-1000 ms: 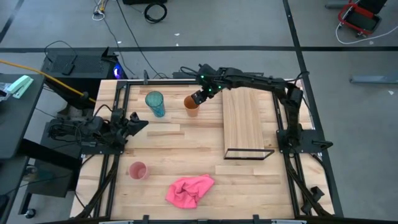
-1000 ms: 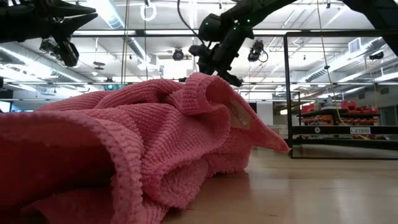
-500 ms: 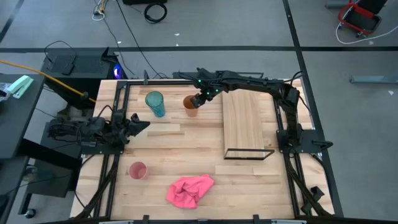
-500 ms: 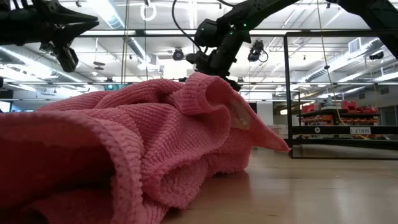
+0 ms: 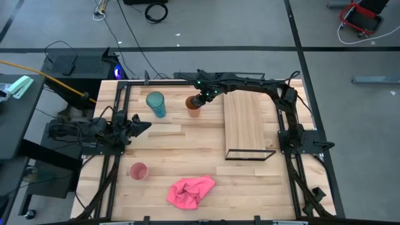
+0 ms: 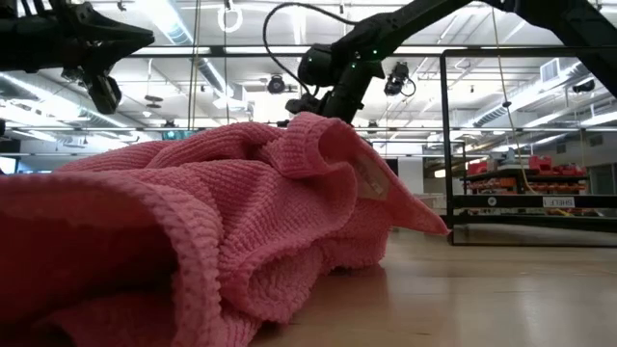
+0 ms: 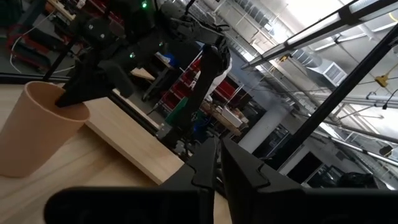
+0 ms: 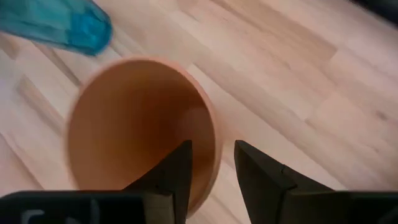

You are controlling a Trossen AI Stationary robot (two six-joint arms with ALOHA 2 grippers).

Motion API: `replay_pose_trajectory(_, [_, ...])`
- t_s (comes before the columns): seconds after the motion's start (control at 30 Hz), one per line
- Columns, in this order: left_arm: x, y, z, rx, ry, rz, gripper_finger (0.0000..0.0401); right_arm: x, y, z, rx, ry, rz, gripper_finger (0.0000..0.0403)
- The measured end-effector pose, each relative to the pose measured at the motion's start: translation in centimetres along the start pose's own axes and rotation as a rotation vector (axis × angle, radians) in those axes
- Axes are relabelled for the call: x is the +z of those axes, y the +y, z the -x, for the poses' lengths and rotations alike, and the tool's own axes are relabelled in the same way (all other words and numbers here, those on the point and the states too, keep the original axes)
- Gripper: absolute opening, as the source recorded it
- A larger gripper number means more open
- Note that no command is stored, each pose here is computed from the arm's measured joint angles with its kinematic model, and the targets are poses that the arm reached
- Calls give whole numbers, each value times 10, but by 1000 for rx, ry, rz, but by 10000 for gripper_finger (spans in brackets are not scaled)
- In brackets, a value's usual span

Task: Stack small to large cups/mugs on shelf
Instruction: Move the orange cup to the bottom right of the table

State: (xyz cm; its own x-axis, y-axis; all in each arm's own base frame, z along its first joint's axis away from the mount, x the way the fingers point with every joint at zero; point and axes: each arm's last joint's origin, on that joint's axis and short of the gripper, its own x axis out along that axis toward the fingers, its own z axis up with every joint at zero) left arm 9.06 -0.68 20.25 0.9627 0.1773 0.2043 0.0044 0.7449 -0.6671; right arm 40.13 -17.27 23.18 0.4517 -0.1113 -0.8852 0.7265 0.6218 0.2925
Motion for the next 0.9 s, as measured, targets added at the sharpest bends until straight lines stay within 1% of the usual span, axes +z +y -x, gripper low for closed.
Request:
replay_pose_trajectory(0.2, [-2,1,-1,14,19,8,24,0,1,-3,3,-3,-1,124])
replay_pose_trajectory(0.3, [-3,2,-1,19,25,9,21,0,1,-3,2,-2,-1,114])
replay_pose_trajectory(0.4, [-3,2,-1,20,27,6,22,0,1,-3,3,-2,4,90])
replay_pose_trajectory(0.6, [-3,2,-1,23,30,2,24,0,1,-3,5,-4,31,17])
replay_pose_trajectory(0.63, [-3,2,-1,24,31,1,22,0,1,-3,5,-6,41,12])
replay_pose_trajectory(0.8, [-3,2,-1,25,29,-1,16,-4,9,3,15,-4,74,11])
replay_pose_trajectory(0.9, [-3,2,-1,25,29,-1,18,-11,19,23,32,-14,116,7])
